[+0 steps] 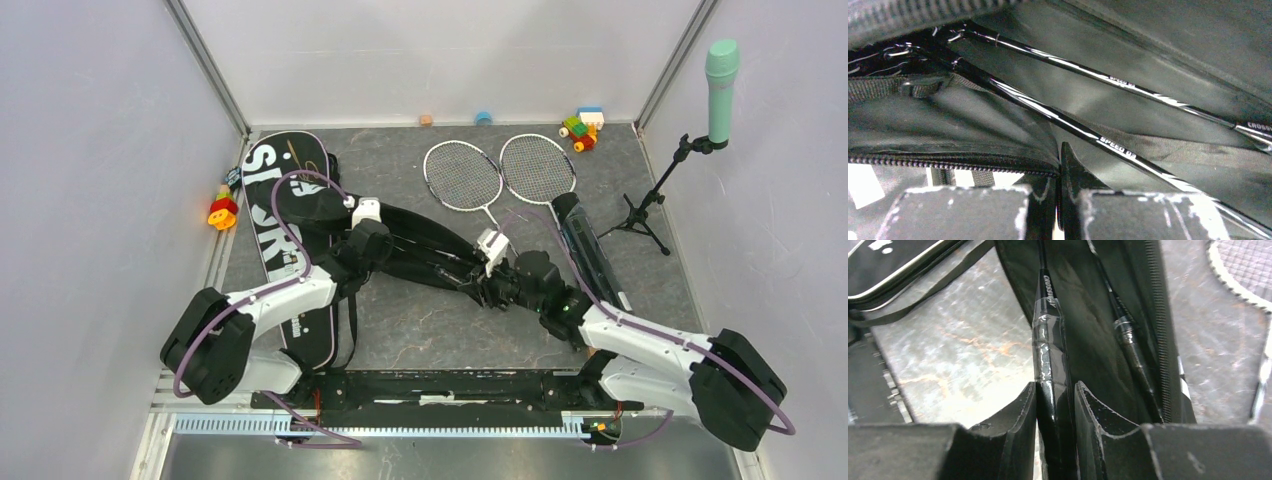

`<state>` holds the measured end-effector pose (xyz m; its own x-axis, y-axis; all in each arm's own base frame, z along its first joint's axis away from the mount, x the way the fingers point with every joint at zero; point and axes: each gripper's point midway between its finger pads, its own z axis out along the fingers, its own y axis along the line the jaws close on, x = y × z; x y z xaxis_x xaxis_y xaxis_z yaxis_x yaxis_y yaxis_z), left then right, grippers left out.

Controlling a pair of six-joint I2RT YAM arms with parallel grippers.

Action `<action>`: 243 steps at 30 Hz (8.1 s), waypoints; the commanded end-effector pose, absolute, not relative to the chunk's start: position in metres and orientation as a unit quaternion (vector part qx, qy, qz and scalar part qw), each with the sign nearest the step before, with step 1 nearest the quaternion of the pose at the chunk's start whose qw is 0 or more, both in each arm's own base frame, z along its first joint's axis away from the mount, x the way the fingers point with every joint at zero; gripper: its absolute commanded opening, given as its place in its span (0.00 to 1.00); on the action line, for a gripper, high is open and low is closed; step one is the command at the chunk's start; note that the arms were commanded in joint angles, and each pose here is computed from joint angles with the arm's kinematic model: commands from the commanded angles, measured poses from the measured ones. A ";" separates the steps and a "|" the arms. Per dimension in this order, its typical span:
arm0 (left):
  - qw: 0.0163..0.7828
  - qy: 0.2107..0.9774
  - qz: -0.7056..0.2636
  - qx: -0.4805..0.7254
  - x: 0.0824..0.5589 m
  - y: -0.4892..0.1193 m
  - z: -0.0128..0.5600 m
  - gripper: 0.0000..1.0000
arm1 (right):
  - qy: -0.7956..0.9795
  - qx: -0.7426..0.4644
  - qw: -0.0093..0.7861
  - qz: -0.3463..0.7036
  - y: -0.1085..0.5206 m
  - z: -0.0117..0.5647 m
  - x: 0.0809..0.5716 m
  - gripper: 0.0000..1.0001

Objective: Pack up the badminton gear
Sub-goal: Adjust the racket bag at the center of the board, then adjust the shuttlecock in the racket bag.

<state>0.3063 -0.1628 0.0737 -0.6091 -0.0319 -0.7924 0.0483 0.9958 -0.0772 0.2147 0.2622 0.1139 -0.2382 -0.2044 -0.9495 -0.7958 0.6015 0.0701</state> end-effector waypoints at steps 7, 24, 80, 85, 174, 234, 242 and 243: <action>0.400 0.873 -0.241 0.142 0.257 -0.250 0.130 0.02 | 0.804 -0.258 0.511 0.161 0.224 0.142 0.249 0.16; 0.322 0.904 -0.198 0.198 0.239 -0.241 0.129 0.02 | 0.719 -0.375 0.584 0.036 0.217 0.189 0.285 0.47; 0.456 0.884 -0.097 -0.016 0.323 -0.207 0.128 0.02 | 0.580 -0.360 0.187 0.706 0.354 0.304 0.120 0.00; 0.453 0.885 -0.101 -0.036 0.325 -0.205 0.124 0.02 | 0.610 -0.406 0.229 0.641 0.353 0.274 0.133 0.08; 0.509 0.830 -0.083 -0.215 0.323 -0.170 0.104 0.02 | 0.678 -0.283 0.574 0.361 0.288 0.264 0.192 0.00; 0.516 0.844 0.028 -0.147 0.324 -0.134 0.112 0.02 | 0.851 -0.423 0.300 0.083 0.238 0.044 0.179 0.00; 0.525 0.837 -0.014 -0.156 0.341 -0.157 0.090 0.02 | 0.659 -0.409 0.471 0.421 0.347 0.266 0.169 0.00; 0.524 0.838 -0.015 -0.154 0.343 -0.160 0.087 0.02 | 0.620 -0.408 0.495 0.452 0.348 0.295 0.163 0.00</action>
